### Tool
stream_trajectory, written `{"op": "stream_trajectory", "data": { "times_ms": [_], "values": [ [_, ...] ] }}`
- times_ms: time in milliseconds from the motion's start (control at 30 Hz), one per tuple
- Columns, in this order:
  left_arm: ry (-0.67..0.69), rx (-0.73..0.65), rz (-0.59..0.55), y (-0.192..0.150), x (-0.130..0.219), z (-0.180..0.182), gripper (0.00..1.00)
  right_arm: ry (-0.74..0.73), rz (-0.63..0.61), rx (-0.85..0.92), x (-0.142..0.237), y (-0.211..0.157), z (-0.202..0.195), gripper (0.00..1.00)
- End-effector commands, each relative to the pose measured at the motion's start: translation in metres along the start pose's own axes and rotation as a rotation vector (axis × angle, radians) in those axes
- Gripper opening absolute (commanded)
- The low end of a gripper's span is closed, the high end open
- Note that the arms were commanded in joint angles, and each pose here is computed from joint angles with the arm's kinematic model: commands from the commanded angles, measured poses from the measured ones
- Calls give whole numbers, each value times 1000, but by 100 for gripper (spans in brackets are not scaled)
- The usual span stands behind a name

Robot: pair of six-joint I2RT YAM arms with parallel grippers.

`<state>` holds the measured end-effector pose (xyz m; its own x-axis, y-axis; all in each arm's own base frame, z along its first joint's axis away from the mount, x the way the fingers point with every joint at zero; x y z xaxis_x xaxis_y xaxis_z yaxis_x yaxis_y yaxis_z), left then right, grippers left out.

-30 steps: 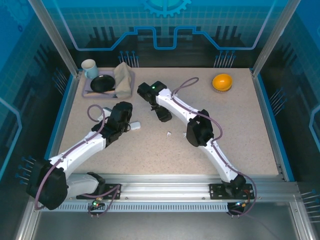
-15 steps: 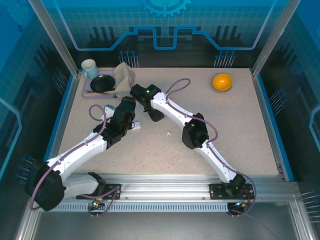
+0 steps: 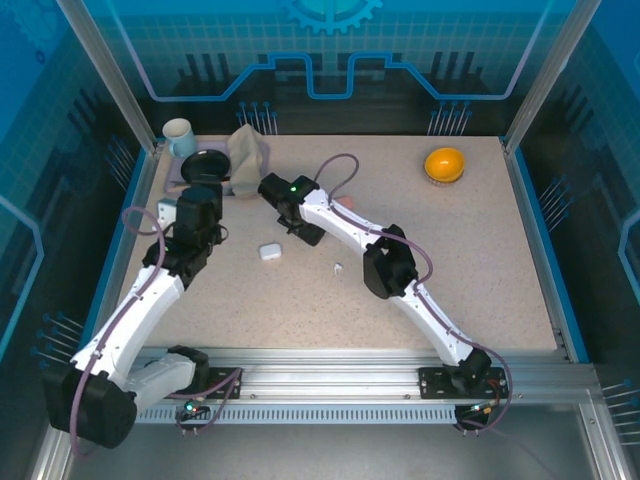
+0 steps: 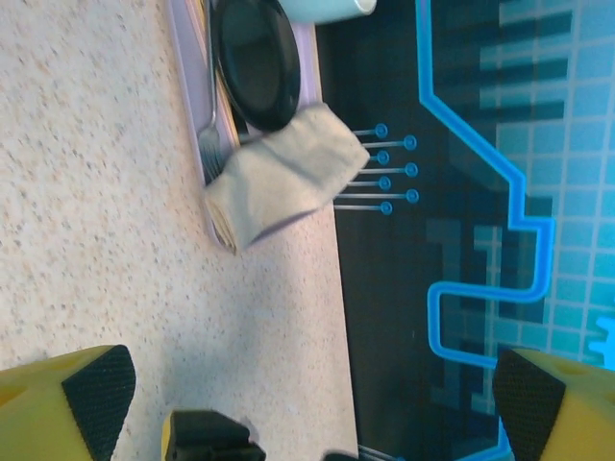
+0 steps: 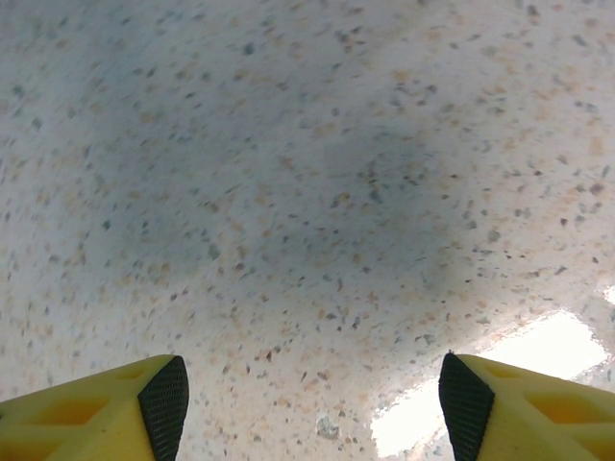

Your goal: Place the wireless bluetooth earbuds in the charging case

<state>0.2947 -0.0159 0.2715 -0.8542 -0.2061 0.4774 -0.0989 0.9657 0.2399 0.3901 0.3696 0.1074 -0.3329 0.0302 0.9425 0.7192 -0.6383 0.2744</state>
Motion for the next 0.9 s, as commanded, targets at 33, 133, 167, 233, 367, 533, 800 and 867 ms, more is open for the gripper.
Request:
{"op": "stream_trajectory", "data": {
  "times_ms": [33, 133, 167, 233, 367, 533, 800, 867],
  "values": [
    [63, -53, 59, 17, -1, 6, 99, 82, 30, 233, 33, -11, 9, 73],
    [93, -55, 80, 29, -8, 10, 99, 92, 69, 338, 31, -26, 11, 75],
    [99, -61, 89, 33, -11, 11, 99, 95, 84, 372, 30, -32, 11, 75],
    [116, -71, 103, 41, -15, 12, 99, 99, 101, 435, 28, -40, 12, 77],
    [133, -103, 134, 54, -22, 13, 99, 90, 102, 548, 27, -56, 11, 79],
    [148, -129, 171, 62, -32, 15, 99, 85, 88, 643, 25, -72, 10, 80],
    [156, -145, 209, 62, -40, 21, 99, 102, 118, 739, 7, -93, 13, 81],
    [156, -150, 214, 62, -41, 21, 99, 99, 123, 749, 2, -95, 13, 81]
  ]
}}
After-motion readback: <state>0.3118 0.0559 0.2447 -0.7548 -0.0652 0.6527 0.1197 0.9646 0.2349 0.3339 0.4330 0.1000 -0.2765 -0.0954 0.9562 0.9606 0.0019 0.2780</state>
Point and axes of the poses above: each hand's point on the last joint's axis, 136 mm out from that joint toward the fingers, its own x axis back along the fingers, its own z axis along the line the jaws close on, y = z × x, the point moved 6 cm from there along x, back along the fingers, and after that the axes turned 5 degrees about -x, right-handed, at the moved point
